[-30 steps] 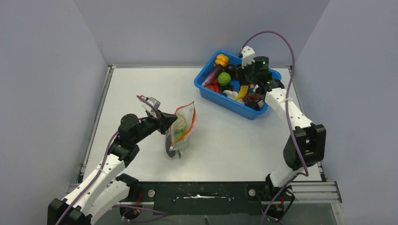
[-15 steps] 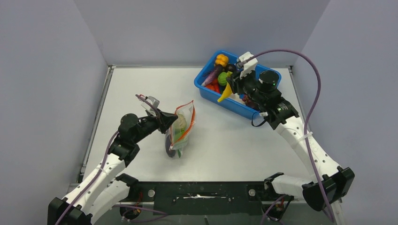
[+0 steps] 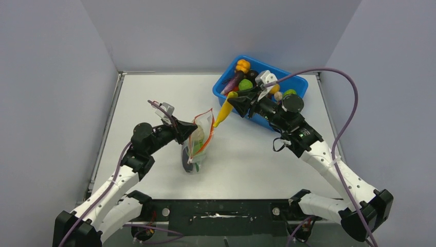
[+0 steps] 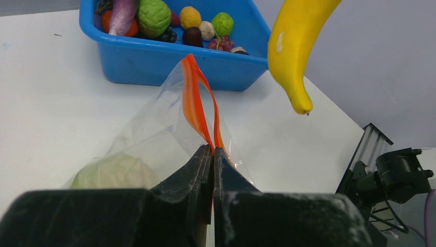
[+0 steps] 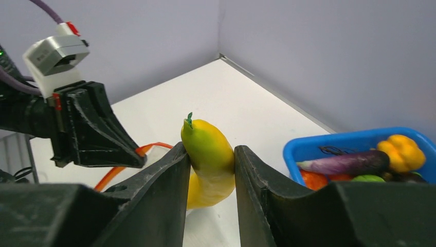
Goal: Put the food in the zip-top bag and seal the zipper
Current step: Place the fake fruit in the zipper food storage bag.
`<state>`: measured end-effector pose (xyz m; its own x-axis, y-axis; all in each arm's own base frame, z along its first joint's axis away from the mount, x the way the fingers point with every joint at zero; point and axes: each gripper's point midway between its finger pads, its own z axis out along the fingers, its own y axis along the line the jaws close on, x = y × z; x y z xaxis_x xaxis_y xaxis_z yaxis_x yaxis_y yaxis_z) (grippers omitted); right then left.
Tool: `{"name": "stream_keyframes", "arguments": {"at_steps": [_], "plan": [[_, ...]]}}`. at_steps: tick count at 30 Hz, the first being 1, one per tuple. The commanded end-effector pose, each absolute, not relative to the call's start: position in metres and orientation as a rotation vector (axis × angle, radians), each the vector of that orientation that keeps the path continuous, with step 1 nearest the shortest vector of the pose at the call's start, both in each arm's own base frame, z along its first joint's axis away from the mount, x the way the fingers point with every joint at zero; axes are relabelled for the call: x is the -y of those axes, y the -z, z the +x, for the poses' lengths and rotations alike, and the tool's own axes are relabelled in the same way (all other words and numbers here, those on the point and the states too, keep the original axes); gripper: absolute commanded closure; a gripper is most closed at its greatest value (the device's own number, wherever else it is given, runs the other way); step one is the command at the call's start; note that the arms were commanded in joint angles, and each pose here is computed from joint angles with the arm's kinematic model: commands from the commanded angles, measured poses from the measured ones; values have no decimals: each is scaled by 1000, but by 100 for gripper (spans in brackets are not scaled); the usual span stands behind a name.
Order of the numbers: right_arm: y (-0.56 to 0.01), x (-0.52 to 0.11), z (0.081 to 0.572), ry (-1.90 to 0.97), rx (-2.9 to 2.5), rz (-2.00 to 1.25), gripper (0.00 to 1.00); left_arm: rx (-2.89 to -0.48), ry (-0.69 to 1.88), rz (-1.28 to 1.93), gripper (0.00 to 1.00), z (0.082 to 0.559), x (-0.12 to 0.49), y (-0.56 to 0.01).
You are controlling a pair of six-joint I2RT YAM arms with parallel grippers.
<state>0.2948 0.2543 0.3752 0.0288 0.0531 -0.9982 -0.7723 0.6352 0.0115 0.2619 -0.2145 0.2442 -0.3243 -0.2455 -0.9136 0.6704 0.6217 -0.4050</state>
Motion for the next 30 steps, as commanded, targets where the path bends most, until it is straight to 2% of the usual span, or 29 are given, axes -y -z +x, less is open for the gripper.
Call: {"name": "stream_keyframes", "arguments": {"at_steps": [1, 17, 30], "plan": [[-406, -274, 284, -795, -1274, -619, 74, -1481, 1032, 365, 100, 260, 221, -303], [-362, -314, 302, -822, -1326, -570, 74, -1481, 1049, 351, 100, 255, 219, -303], [-330, -337, 295, -914, -1415, -554, 73, -1533, 1008, 329, 100, 258, 214, -287]]}}
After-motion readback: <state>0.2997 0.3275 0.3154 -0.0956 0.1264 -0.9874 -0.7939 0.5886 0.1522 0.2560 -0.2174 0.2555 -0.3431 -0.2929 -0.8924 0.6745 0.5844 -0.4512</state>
